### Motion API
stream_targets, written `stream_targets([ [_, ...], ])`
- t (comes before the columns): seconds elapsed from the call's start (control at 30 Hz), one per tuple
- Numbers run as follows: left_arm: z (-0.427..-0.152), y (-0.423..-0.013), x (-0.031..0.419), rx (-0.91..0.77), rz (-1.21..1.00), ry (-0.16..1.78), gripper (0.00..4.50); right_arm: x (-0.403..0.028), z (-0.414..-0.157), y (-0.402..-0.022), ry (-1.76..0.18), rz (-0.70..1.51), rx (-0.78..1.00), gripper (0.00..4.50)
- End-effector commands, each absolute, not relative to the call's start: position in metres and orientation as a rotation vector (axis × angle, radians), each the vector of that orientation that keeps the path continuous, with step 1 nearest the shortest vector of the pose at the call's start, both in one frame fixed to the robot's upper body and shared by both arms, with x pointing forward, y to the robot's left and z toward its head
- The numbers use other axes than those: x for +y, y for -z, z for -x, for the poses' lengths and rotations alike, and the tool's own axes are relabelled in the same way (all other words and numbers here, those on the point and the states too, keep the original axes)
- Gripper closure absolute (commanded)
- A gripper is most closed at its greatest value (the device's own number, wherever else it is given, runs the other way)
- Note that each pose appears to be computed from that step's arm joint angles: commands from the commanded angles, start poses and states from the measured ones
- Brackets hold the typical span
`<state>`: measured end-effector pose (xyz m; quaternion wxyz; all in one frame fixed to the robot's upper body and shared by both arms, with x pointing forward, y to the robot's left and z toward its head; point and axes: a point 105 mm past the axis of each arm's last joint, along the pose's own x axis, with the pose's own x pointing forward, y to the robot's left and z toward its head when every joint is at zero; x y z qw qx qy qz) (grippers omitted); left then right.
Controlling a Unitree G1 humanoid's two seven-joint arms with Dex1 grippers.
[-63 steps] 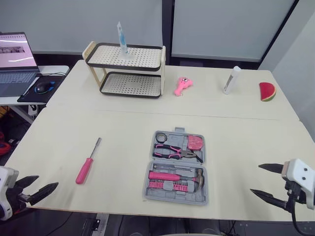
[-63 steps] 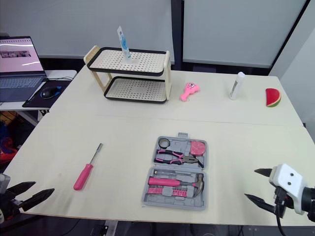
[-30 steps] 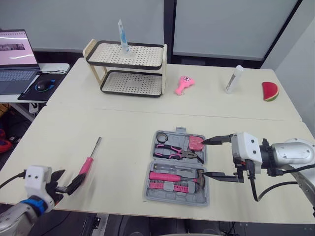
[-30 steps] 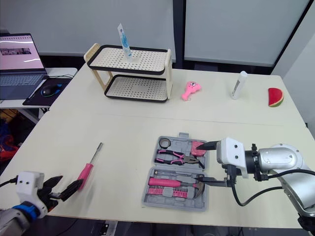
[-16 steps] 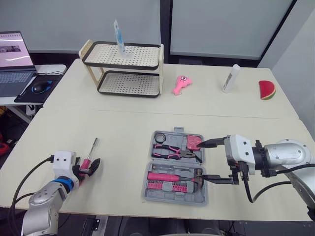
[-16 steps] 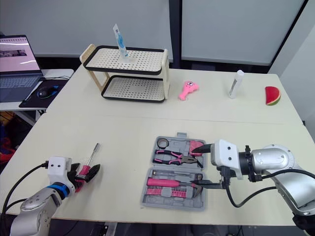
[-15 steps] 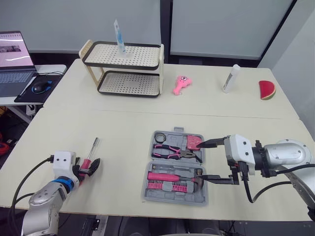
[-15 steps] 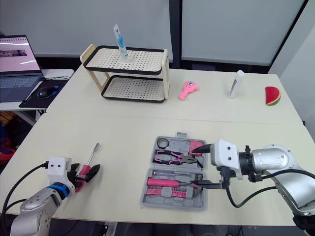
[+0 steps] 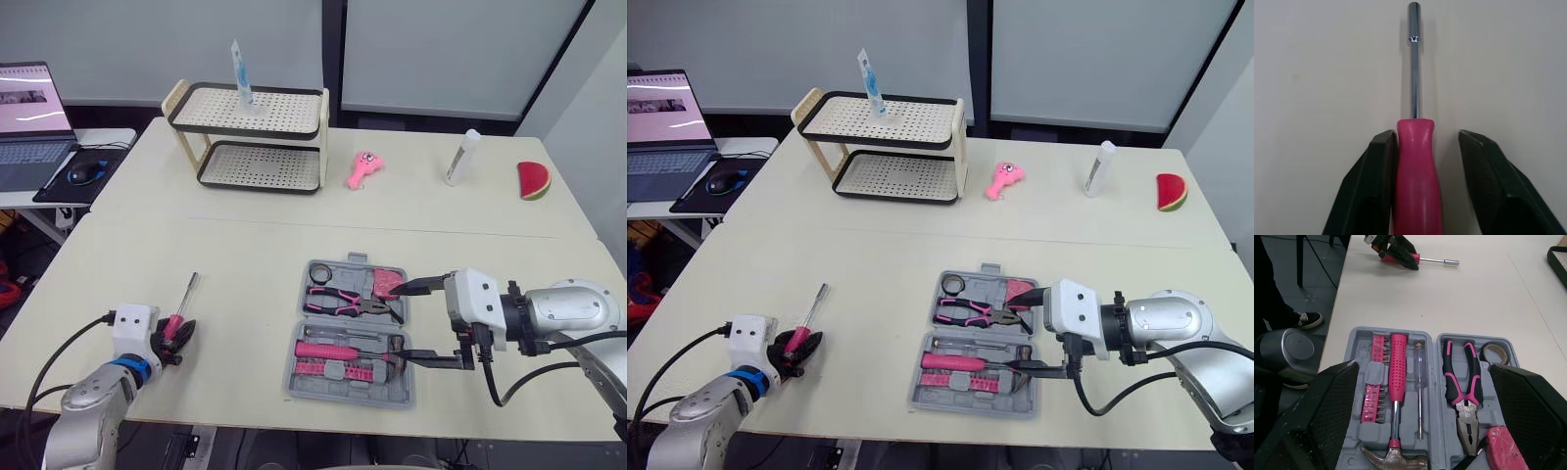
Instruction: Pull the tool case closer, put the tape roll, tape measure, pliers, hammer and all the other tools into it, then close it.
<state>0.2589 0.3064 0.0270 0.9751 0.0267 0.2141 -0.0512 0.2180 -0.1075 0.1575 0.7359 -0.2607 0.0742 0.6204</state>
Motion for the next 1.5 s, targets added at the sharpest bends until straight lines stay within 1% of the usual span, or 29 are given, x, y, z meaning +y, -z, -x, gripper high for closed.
stream_targets([
  [0.03, -0.262, -0.023, 0.309, 0.446, -0.06, 0.106, 3.5, -0.109, -0.213, -0.165, -1.353, 0.594, 0.141, 0.0],
  [0.07, -0.262, -0.023, 0.31, 0.445, -0.058, 0.107, 3.78, -0.109, -0.213, -0.165, -1.349, 0.593, 0.144, 0.0],
  [0.2, -0.257, -0.029, 0.309, 0.426, -0.065, 0.143, 3.77, -0.112, -0.211, -0.165, -1.327, 0.594, 0.15, 0.0],
  [0.23, -0.255, -0.034, 0.306, 0.417, -0.093, 0.184, 3.77, -0.113, -0.211, -0.165, -1.318, 0.592, 0.151, 0.0],
  [0.43, -0.232, -0.071, 0.264, 0.379, -0.297, 0.594, 3.77, -0.125, -0.209, -0.163, -1.245, 0.598, 0.17, 0.0],
  [0.53, -0.223, -0.082, 0.24, 0.369, -0.367, 0.784, 3.77, -0.132, -0.206, -0.16, -1.217, 0.615, 0.189, 0.0],
  [0.6, -0.212, -0.087, 0.209, 0.346, -0.484, 1.026, 3.77, -0.138, -0.201, -0.157, -1.21, 0.621, 0.216, 0.0],
  [0.67, -0.206, -0.092, 0.183, 0.32, -0.543, 1.186, 3.77, -0.143, -0.196, -0.154, -1.206, 0.625, 0.248, 0.0],
  [0.77, -0.204, -0.098, 0.151, 0.29, -0.565, 1.336, 3.77, -0.15, -0.186, -0.151, -1.219, 0.62, 0.309, 0.0],
  [0.87, -0.198, -0.092, 0.122, 0.309, -0.594, 1.467, 3.77, -0.156, -0.176, -0.149, -1.224, 0.606, 0.37, 0.0],
  [1.03, -0.186, -0.073, 0.086, 0.39, -0.648, 1.597, 3.77, -0.159, -0.164, -0.143, -1.223, 0.593, 0.435, 0.0],
  [1.27, -0.197, -0.054, 0.056, 0.441, -0.725, 1.579, 3.77, -0.162, -0.157, -0.135, -1.202, 0.576, 0.502, 0.0],
  [1.5, -0.199, -0.05, 0.057, 0.471, -0.766, 1.588, 3.77, -0.162, -0.157, -0.135, -1.193, 0.587, 0.504, 0.0],
])
